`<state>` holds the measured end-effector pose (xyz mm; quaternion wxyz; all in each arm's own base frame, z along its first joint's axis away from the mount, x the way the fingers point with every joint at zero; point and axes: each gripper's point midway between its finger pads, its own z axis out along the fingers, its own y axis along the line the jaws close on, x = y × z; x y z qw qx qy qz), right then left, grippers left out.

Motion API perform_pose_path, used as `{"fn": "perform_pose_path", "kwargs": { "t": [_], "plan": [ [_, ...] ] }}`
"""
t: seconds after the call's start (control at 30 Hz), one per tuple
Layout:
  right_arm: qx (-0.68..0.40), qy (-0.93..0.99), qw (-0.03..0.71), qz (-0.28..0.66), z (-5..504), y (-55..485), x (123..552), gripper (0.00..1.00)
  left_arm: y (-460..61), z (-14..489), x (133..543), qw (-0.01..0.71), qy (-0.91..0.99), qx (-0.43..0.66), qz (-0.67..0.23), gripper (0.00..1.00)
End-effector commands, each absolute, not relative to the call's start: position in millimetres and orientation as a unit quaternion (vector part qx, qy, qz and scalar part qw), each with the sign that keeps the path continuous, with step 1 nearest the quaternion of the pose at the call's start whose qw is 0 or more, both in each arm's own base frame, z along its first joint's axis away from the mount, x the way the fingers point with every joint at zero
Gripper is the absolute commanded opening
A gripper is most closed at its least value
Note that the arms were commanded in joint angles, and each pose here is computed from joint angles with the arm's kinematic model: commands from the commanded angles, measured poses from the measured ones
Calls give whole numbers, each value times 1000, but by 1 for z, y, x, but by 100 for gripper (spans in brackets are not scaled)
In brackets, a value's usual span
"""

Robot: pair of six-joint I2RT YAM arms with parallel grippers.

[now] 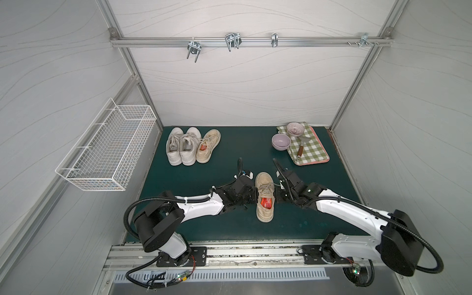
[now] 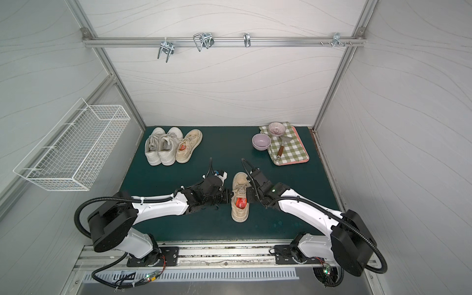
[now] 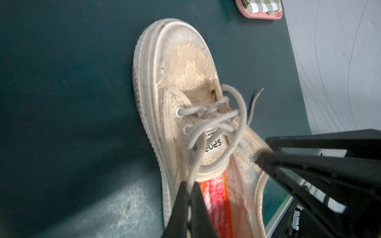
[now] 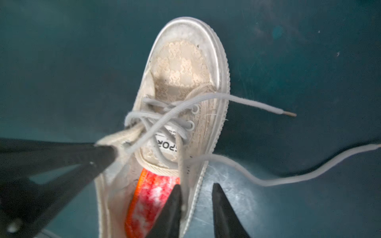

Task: Remove the insole from the shoe
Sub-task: Adjust the shoe at the center of the board.

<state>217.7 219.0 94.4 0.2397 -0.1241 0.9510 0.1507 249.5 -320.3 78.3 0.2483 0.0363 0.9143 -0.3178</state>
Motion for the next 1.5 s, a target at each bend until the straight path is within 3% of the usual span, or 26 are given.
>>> {"fn": "perform_pose_path", "kwargs": {
  "t": [0.0, 0.23, 0.57, 0.73, 0.9, 1.03, 1.23, 1.47],
  "plan": [
    [-158, 949, 238, 134, 92, 223, 208, 49, -329, 89, 251, 253, 908, 33, -333, 0],
    [-184, 952, 217, 108, 77, 235, 194, 71, -327, 90, 248, 255, 907, 33, -333, 1],
    [-131, 966, 219, -26, 55, 208, 217, 81, -323, 90, 247, 260, 907, 34, -330, 2],
    [-98, 959, 262, -41, 58, 201, 232, 81, -323, 89, 247, 259, 907, 35, -330, 2],
    [-74, 949, 308, 2, 68, 206, 240, 80, -326, 88, 247, 256, 908, 40, -330, 6],
    [-77, 943, 323, 30, 78, 215, 246, 79, -330, 88, 248, 254, 909, 49, -326, 14],
    [-73, 935, 343, 61, 95, 220, 256, 73, -336, 87, 250, 247, 913, 65, -317, 40],
    [-64, 937, 335, 74, 96, 221, 264, 69, -344, 89, 253, 244, 914, 85, -312, 58]
  ]
}}
